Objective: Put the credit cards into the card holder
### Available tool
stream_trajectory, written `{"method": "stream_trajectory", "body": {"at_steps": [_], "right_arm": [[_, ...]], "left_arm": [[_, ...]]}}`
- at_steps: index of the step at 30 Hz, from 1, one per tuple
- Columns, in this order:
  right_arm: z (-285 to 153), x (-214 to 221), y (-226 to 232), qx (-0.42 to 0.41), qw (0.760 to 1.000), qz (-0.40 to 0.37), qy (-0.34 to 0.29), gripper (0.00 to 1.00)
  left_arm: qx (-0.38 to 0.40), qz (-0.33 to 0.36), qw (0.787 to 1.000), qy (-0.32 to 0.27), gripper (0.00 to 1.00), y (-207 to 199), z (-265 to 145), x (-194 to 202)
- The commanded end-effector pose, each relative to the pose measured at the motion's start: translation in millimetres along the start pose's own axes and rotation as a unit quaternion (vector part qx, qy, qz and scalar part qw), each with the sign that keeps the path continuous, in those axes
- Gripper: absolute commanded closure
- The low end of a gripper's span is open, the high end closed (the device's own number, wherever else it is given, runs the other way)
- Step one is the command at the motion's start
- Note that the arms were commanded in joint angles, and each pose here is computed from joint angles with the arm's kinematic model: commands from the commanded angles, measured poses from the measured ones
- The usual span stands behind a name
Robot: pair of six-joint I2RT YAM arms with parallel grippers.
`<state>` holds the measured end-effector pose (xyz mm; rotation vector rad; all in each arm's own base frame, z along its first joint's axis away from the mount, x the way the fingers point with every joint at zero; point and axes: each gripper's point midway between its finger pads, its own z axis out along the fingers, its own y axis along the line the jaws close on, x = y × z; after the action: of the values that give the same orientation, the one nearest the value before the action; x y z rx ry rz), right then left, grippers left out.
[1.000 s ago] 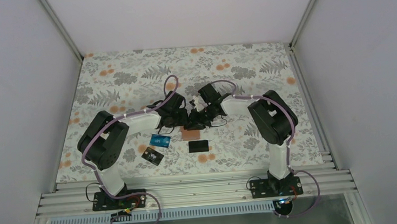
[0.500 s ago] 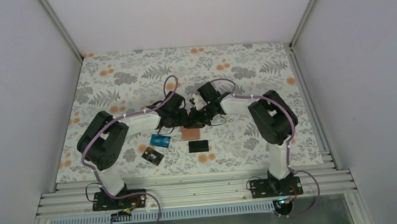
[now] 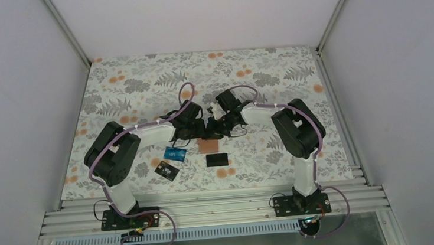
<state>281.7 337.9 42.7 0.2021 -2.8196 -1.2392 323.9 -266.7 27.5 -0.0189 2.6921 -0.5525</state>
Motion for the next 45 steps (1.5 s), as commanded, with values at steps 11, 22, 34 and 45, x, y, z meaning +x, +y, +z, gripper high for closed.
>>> {"method": "stream_trajectory", "body": {"at_steps": [11,22,34,45], "right_arm": [[-4.7,-4.8,-5.7,0.034,0.999,-0.005,-0.006,0.95],[0.3,-1.3,-15.9,0.042,0.999,0.005,0.003,0.96],[5.1,3.6,-40.8,0.073,0.997,0.029,0.008,0.96],[-1.5,7.8,-52.8,0.082,0.996,0.044,0.007,0.96]], "left_arm": [[-0.007,0.003,1.0,0.011,0.98,6.5,-2.7,8.3],[-0.006,0.002,1.0,0.012,0.98,5.8,-1.4,8.0],[-0.007,0.002,1.0,0.012,0.98,7.2,-0.8,8.6],[-0.009,0.002,1.0,0.013,0.98,9.6,0.0,11.1]]}}
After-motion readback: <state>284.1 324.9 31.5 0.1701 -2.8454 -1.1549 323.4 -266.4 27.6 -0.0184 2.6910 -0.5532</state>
